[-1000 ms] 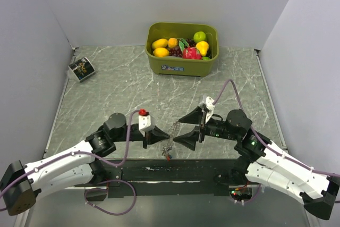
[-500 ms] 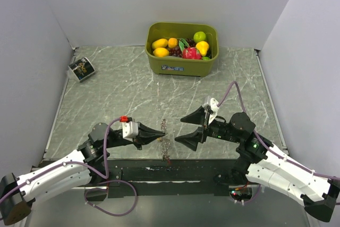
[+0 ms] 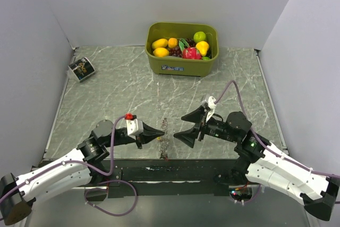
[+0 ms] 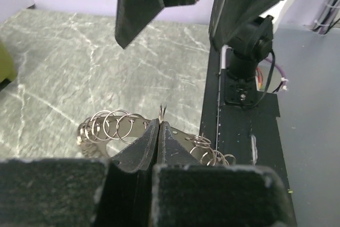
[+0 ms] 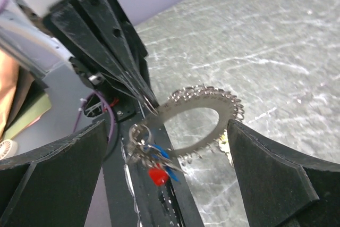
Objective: Put the keys on the keyring
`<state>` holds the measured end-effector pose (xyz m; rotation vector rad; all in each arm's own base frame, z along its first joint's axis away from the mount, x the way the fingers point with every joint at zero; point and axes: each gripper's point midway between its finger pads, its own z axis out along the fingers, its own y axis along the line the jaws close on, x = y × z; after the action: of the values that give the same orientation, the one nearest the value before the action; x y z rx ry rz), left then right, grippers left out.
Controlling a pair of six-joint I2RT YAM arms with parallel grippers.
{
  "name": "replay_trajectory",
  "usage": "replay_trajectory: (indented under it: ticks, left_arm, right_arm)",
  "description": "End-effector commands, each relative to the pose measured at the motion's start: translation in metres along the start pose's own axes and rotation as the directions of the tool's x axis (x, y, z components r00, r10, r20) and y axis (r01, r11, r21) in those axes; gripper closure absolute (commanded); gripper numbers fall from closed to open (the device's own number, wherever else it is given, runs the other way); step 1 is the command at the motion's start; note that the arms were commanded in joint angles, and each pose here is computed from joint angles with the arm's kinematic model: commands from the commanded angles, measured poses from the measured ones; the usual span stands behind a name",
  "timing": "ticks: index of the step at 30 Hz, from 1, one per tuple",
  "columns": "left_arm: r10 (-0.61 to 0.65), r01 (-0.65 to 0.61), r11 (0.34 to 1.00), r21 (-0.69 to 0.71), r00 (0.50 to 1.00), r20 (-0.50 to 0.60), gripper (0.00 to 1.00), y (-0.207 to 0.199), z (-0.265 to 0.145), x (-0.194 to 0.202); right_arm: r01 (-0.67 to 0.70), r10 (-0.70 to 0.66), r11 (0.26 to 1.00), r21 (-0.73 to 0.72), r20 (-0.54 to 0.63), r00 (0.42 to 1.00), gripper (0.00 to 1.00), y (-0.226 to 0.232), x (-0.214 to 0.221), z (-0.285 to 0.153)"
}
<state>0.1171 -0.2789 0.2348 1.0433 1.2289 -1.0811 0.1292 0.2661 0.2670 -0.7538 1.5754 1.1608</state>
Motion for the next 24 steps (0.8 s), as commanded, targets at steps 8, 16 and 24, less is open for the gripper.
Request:
replay_trajectory:
  ticks: [8,16,24]
  left_arm:
    - [0.08,-0.078,0.981,-0.176,0.997,0.001,0.99,0.033,-0.031,-0.052]
    - [0.095,-0.096,0.951,-0.294,0.995,-0.018,0.99,0.043,-0.055,-0.067]
    - [0.105,-0.122,0.909,-0.398,0.992,-0.065,0.99,0.049,-0.083,-0.063]
  right_arm:
    - [-0.069,0.086,0.979,0.191,-0.084,0.993,0.02,-0.038,0.015,0.018]
    - [-0.159,0.215,0.944,0.29,-0.173,0.961,0.04,-0.055,0.038,0.034]
    - [-0.255,0.387,0.874,0.414,-0.273,0.881,0.03,-0.073,0.073,0.059]
